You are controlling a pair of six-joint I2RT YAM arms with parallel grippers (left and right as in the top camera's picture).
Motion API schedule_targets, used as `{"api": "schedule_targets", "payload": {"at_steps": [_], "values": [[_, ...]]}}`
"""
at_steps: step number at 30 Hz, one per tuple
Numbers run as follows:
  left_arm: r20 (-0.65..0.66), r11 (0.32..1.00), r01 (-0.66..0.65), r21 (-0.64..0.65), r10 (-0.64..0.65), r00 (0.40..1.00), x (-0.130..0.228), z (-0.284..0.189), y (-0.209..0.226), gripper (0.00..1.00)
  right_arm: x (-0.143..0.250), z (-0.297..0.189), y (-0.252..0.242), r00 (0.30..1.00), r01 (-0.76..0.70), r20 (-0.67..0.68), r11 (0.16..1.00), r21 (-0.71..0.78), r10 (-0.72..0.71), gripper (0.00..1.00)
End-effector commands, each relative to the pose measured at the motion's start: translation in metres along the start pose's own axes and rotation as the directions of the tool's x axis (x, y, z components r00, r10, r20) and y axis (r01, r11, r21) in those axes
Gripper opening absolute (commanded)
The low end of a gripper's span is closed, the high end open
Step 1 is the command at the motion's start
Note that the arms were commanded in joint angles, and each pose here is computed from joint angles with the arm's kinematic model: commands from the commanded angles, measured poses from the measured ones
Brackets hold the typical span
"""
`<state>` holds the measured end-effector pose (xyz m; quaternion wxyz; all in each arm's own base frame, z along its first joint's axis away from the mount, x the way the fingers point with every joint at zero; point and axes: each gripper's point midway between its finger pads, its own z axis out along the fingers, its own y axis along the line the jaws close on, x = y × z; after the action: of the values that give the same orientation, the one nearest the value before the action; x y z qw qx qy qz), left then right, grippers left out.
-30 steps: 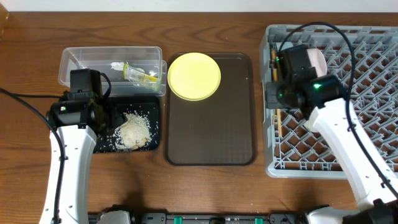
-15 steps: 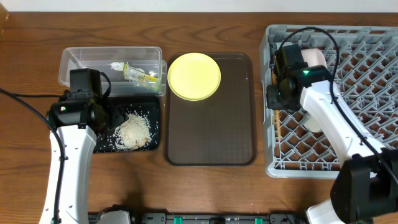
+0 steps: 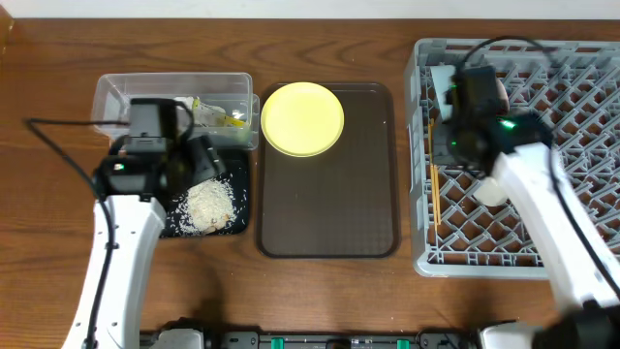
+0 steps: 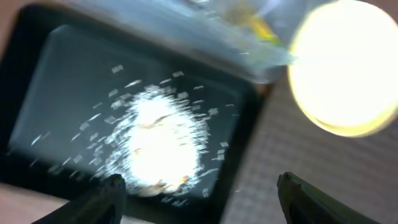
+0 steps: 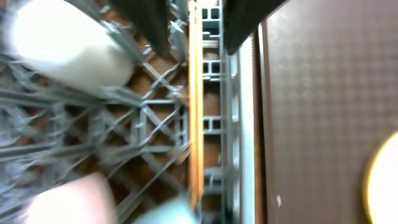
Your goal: Sort waste into correct bins and load items into the dishwasher rack
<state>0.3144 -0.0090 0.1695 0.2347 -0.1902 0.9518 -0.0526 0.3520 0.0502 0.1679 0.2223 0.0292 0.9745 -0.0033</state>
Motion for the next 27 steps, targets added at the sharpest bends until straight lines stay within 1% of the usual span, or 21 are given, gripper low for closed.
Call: {"api": "schedule_targets", "payload": {"at_steps": [1, 3, 5, 8, 11, 14, 17, 21, 25, 27], "values": [[0.002, 0.988, -0.138, 0.066, 0.139, 0.99, 0.003, 0.008, -0.032, 0.8, -0.012, -0.031, -0.018, 0.994, -0.056, 0.099, 0.998, -0.003, 0.056, 0.41], [0.018, 0.974, -0.204, 0.095, 0.203, 0.979, 0.003, 0.014, -0.051, 0.8, -0.014, -0.042, -0.027, 0.988, -0.083, 0.129, 0.997, -0.004, 0.082, 0.54], [0.042, 0.949, -0.288, 0.13, 0.285, 0.958, 0.003, 0.024, -0.077, 0.8, -0.013, -0.05, -0.038, 0.984, -0.109, 0.143, 0.994, 0.004, 0.108, 0.58], [0.081, 0.895, -0.412, 0.171, 0.404, 0.911, 0.006, 0.038, -0.116, 0.81, -0.009, -0.052, -0.049, 0.983, -0.135, 0.131, 0.991, 0.02, 0.132, 0.59], [0.106, 0.863, -0.48, 0.158, 0.469, 0.877, 0.007, 0.055, -0.145, 0.8, -0.003, -0.051, -0.054, 0.984, -0.146, 0.108, 0.989, 0.031, 0.141, 0.59], [0.126, 0.813, -0.561, 0.156, 0.547, 0.827, 0.012, 0.075, -0.173, 0.8, -0.001, -0.05, -0.054, 0.985, -0.146, 0.098, 0.989, 0.035, 0.142, 0.59], [0.11, 0.797, -0.588, 0.138, 0.578, 0.809, 0.02, 0.096, -0.183, 0.8, -0.001, -0.05, -0.051, 0.985, -0.144, 0.095, 0.989, 0.016, 0.142, 0.6], [0.077, 0.818, -0.557, 0.139, 0.552, 0.83, 0.026, 0.109, -0.183, 0.8, 0.0, -0.05, -0.048, 0.986, -0.142, 0.09, 0.99, 0.0, 0.142, 0.61], [0.109, 0.821, -0.555, 0.139, 0.544, 0.832, 0.021, 0.117, -0.189, 0.8, 0.0, -0.05, -0.042, 0.986, -0.139, 0.084, 0.99, -0.032, 0.142, 0.61], [0.142, 0.821, -0.552, 0.146, 0.535, 0.833, 0.015, 0.121, -0.196, 0.76, 0.0, -0.05, -0.042, 0.987, -0.139, 0.082, 0.99, -0.032, 0.141, 0.61]]}}
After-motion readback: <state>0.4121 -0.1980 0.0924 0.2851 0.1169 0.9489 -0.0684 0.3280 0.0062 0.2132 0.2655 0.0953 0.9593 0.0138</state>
